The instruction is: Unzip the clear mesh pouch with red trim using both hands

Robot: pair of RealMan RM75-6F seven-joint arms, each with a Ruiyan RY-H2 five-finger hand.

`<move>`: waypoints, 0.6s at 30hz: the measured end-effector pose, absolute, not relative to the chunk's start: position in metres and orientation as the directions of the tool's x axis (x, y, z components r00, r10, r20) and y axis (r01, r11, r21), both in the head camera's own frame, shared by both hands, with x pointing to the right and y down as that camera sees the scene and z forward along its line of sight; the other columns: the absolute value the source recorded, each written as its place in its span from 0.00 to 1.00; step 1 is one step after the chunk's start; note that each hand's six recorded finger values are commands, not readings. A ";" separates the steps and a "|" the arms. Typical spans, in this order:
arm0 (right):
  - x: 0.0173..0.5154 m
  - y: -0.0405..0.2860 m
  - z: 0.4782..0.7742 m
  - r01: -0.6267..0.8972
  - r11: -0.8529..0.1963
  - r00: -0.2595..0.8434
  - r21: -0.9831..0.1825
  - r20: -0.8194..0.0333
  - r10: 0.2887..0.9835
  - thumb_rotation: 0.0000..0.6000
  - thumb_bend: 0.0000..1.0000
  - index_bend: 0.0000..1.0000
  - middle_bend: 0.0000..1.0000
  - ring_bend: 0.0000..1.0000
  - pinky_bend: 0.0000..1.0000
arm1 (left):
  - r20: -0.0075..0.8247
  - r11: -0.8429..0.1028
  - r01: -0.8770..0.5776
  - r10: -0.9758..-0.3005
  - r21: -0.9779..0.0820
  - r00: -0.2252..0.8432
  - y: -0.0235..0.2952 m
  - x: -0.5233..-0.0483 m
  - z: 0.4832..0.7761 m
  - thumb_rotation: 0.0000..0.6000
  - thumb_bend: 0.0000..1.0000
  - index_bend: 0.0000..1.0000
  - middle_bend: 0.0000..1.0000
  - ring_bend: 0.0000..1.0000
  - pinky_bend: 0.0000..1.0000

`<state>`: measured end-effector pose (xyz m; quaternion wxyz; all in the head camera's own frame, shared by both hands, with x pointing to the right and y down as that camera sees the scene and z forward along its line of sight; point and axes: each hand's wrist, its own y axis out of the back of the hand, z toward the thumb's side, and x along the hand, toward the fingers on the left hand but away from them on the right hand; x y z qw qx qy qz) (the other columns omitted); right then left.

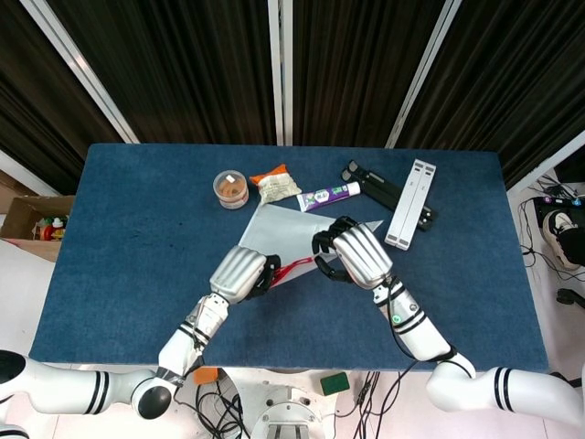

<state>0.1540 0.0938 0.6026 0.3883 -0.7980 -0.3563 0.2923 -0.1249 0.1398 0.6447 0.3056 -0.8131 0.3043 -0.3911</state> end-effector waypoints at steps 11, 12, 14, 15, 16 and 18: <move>0.163 0.085 0.596 0.376 -0.368 0.538 -0.850 -0.124 0.834 1.00 0.57 0.87 0.67 0.51 0.42 | 0.473 -0.631 -0.243 -0.738 -0.737 0.480 0.142 -0.138 0.654 1.00 0.59 0.58 0.83 0.84 1.00; 0.164 0.084 0.596 0.379 -0.366 0.536 -0.850 -0.121 0.836 1.00 0.57 0.87 0.67 0.51 0.42 | 0.475 -0.631 -0.242 -0.739 -0.737 0.478 0.142 -0.139 0.655 1.00 0.59 0.58 0.83 0.84 1.00; 0.166 0.083 0.594 0.387 -0.358 0.533 -0.849 -0.111 0.839 1.00 0.57 0.87 0.67 0.51 0.42 | 0.480 -0.630 -0.238 -0.741 -0.739 0.470 0.142 -0.143 0.658 1.00 0.59 0.58 0.83 0.84 1.00; 0.167 0.082 0.592 0.390 -0.355 0.532 -0.850 -0.107 0.840 1.00 0.57 0.87 0.67 0.51 0.42 | 0.483 -0.629 -0.234 -0.742 -0.741 0.465 0.142 -0.145 0.659 1.00 0.59 0.58 0.83 0.84 1.00; 0.168 0.081 0.591 0.392 -0.351 0.530 -0.850 -0.103 0.842 1.00 0.57 0.88 0.67 0.51 0.42 | 0.486 -0.628 -0.229 -0.743 -0.744 0.460 0.142 -0.147 0.661 1.00 0.59 0.58 0.83 0.84 1.00; 0.171 0.079 0.588 0.399 -0.340 0.525 -0.852 -0.093 0.846 1.00 0.57 0.88 0.67 0.51 0.42 | 0.495 -0.626 -0.217 -0.746 -0.749 0.445 0.142 -0.154 0.666 1.00 0.59 0.58 0.83 0.84 1.00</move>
